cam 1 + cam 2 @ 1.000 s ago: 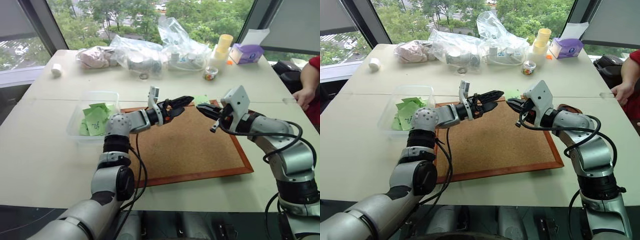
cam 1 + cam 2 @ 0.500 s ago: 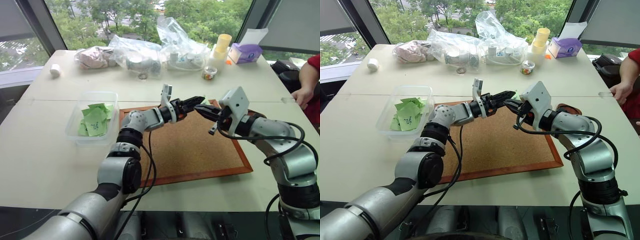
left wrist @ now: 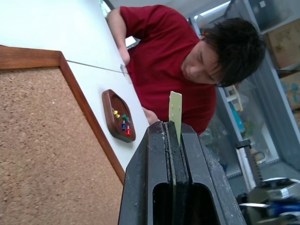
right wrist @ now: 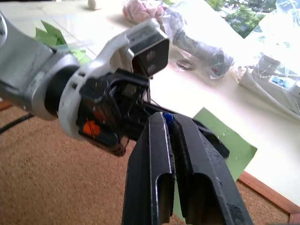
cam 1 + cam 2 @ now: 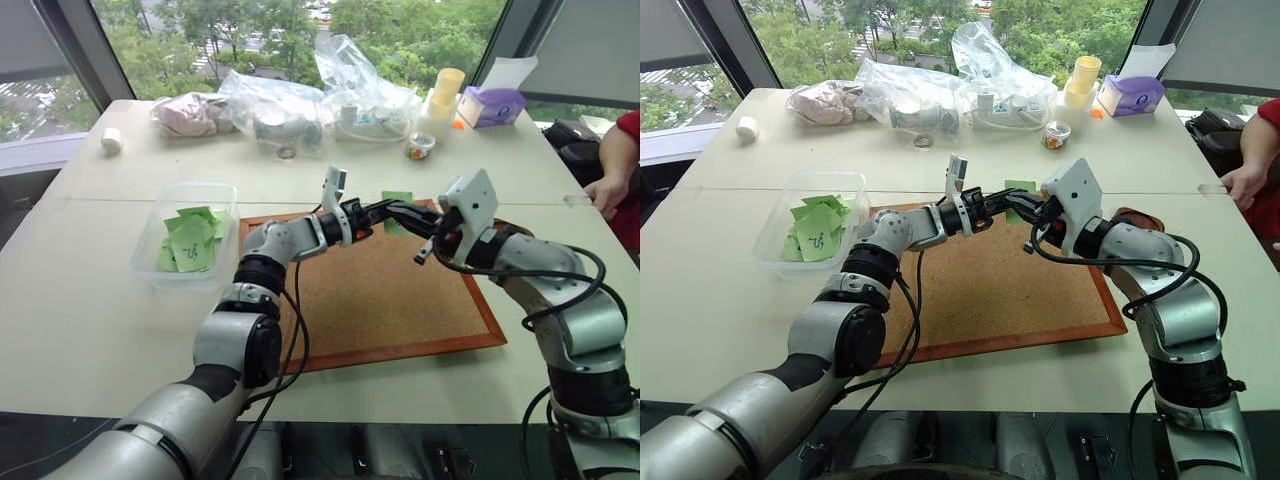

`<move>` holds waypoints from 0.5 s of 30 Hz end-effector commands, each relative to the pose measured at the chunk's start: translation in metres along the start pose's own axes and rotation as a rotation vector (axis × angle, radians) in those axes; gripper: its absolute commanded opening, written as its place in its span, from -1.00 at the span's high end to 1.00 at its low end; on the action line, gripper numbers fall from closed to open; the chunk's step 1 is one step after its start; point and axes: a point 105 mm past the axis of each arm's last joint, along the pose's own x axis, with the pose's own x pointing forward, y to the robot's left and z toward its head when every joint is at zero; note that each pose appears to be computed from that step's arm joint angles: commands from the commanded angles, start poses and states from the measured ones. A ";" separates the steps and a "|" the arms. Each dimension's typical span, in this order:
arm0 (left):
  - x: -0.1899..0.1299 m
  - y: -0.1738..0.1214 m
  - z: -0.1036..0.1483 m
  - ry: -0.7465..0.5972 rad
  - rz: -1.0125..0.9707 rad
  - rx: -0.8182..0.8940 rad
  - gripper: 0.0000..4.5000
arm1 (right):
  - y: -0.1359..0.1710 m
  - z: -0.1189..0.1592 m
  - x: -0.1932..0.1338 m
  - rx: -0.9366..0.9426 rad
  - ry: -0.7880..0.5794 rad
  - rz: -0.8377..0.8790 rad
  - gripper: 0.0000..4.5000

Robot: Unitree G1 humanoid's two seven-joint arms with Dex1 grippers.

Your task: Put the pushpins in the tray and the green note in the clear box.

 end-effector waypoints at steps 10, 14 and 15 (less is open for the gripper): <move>-0.032 -0.044 0.005 0.269 -0.025 1.207 0.96 | -0.111 -0.024 -0.073 0.267 0.018 -0.635 1.00; -0.041 -0.055 -0.010 0.359 -0.085 1.347 0.96 | -0.125 -0.051 -0.085 0.277 0.144 -0.734 1.00; -0.041 -0.058 -0.013 0.369 -0.096 1.361 0.96 | -0.127 -0.057 -0.087 0.271 0.175 -0.752 1.00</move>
